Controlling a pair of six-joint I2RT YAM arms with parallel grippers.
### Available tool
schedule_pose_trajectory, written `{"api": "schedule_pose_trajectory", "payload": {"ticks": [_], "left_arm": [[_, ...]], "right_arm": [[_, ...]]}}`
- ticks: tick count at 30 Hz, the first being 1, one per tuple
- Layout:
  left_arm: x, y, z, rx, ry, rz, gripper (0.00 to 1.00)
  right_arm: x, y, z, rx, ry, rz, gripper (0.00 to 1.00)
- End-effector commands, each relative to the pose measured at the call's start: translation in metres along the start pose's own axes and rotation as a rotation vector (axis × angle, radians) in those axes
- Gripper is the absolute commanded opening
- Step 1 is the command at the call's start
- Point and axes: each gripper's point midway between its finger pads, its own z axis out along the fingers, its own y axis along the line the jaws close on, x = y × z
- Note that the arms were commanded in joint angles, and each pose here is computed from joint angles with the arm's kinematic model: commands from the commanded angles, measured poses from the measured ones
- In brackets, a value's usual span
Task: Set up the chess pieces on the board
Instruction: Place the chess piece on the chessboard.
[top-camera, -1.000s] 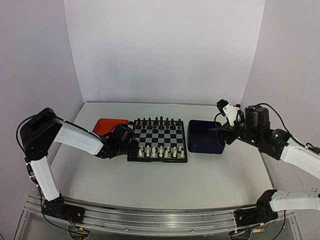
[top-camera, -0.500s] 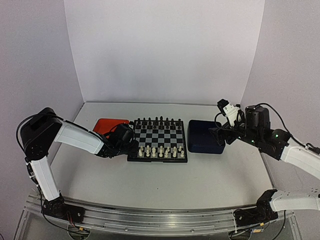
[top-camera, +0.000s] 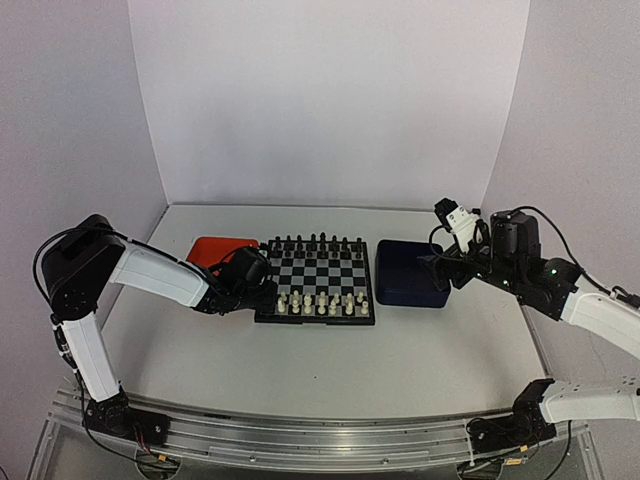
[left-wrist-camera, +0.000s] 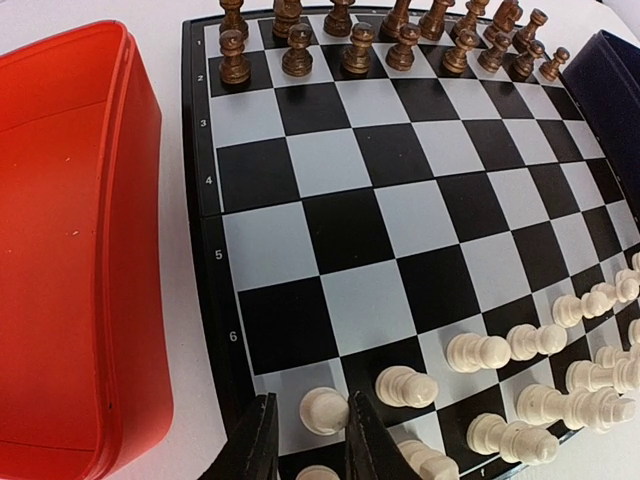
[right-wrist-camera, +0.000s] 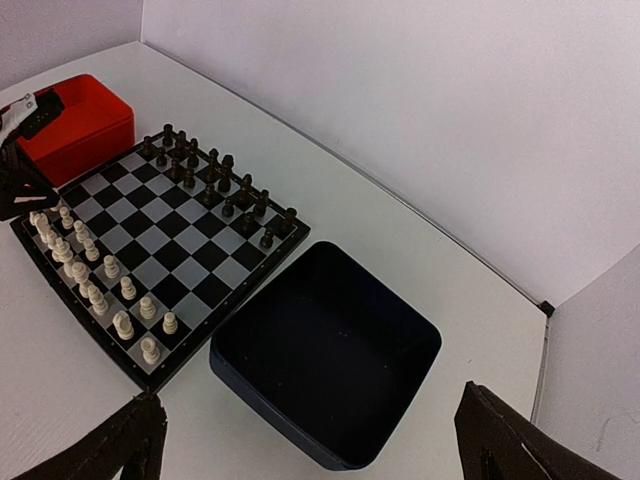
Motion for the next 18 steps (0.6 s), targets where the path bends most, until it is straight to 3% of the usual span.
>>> {"api": "schedule_pose_trajectory", "payload": {"ticks": [1,18], "left_arm": [[-0.0127,-0.0039,-0.0005,-0.010,-0.025,0.012,0.25],[-0.0095,-0.0045,0.0017,-0.011,-0.005,0.017,0.31]], "right_arm": [[-0.0025,-0.0035,-0.0038,0.017,-0.014,-0.004,0.98],[-0.0041,-0.0041,-0.0055,0.018,-0.021,-0.005,0.98]]}}
